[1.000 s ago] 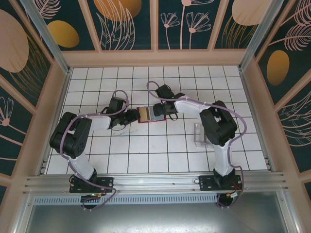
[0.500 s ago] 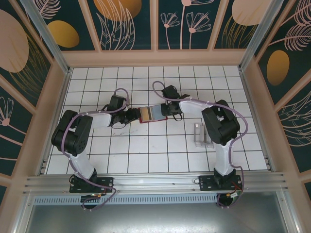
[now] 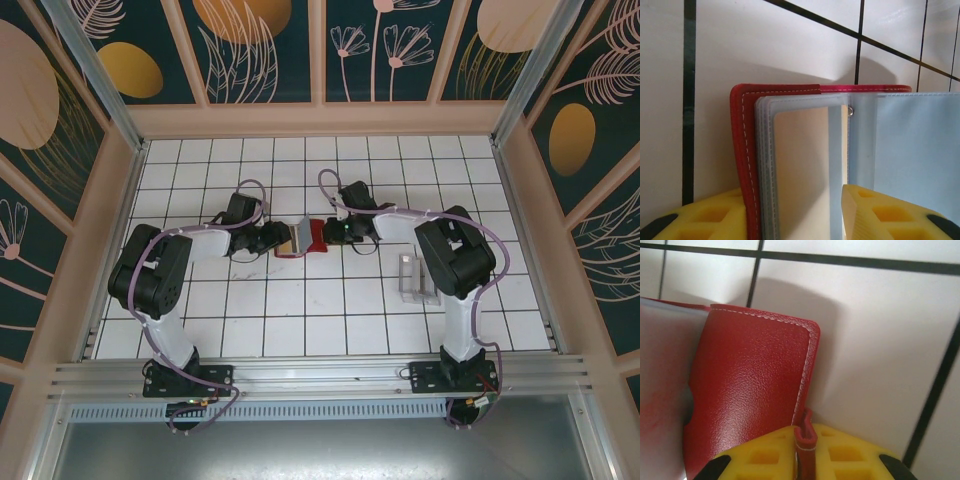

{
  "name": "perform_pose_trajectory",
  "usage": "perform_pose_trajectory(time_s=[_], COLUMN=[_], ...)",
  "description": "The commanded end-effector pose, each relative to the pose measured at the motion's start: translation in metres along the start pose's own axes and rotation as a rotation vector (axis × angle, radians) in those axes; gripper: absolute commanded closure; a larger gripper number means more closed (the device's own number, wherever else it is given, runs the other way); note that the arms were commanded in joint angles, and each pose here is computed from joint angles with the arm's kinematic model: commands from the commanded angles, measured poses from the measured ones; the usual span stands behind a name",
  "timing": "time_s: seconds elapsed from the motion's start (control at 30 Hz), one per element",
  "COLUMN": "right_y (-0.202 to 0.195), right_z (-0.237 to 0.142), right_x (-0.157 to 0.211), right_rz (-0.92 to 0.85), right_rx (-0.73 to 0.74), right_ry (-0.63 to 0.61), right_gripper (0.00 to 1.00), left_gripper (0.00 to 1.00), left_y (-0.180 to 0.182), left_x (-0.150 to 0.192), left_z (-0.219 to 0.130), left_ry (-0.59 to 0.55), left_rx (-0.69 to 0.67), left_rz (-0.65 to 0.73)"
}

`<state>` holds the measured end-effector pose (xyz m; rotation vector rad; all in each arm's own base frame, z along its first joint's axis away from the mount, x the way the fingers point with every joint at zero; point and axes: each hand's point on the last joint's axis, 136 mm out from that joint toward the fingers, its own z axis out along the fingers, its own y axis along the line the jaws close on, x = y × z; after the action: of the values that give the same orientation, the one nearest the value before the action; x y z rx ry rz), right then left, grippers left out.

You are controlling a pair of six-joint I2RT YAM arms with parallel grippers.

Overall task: Put the credit cards into the card holder
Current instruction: Close the card holder at the center of the table.

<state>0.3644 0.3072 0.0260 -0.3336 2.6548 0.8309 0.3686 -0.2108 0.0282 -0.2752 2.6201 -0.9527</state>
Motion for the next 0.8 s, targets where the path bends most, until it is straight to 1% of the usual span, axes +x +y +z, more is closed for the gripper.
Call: perform_pose_trajectory(time_s=[0.0, 0.07, 0.13, 0.17, 0.3, 0.37, 0.47, 0.57, 0.67, 0.77], right_y=[0.036, 0.038, 0.040, 0.042, 0.042, 0.042, 0.040, 0.037, 0.035, 0.034], right_z=[0.002, 0.003, 0.006, 0.006, 0.010, 0.011, 0.010, 0.006, 0.001, -0.001], right_x=[0.004, 0.006, 0.007, 0.008, 0.009, 0.009, 0.010, 0.007, 0.005, 0.004], right_rz=[-0.003, 0.013, 0.022, 0.022, 0.042, 0.041, 0.044, 0.057, 0.051, 0.054], right_rx=[-0.157, -0.178, -0.193, -0.203, -0.213, -0.216, -0.209, -0.190, -0.168, -0.154], right_ry=[0.002, 0.001, 0.003, 0.000, -0.003, 0.005, 0.000, -0.016, -0.028, -0.032], right_gripper=[0.86, 0.86, 0.85, 0.85, 0.84, 0.83, 0.79, 0.69, 0.66, 0.65], left_gripper=[0.55, 0.55, 0.54, 0.53, 0.50, 0.50, 0.50, 0.49, 0.49, 0.49], left_y=[-0.036, -0.044, -0.046, -0.055, -0.068, -0.072, -0.063, -0.053, -0.047, -0.053], left_x=[-0.017, -0.021, -0.020, -0.022, -0.016, -0.013, -0.006, 0.004, 0.011, 0.016], left_z=[-0.013, -0.023, -0.024, -0.031, -0.027, -0.025, -0.006, 0.008, 0.014, 0.016], left_ry=[-0.053, -0.077, -0.082, -0.096, -0.051, -0.057, -0.021, 0.024, 0.037, 0.072], left_rx=[0.082, 0.098, 0.097, 0.117, 0.154, 0.154, 0.137, 0.143, 0.154, 0.200], left_rz=[0.052, 0.051, 0.045, 0.055, 0.060, 0.076, 0.066, 0.038, 0.011, -0.007])
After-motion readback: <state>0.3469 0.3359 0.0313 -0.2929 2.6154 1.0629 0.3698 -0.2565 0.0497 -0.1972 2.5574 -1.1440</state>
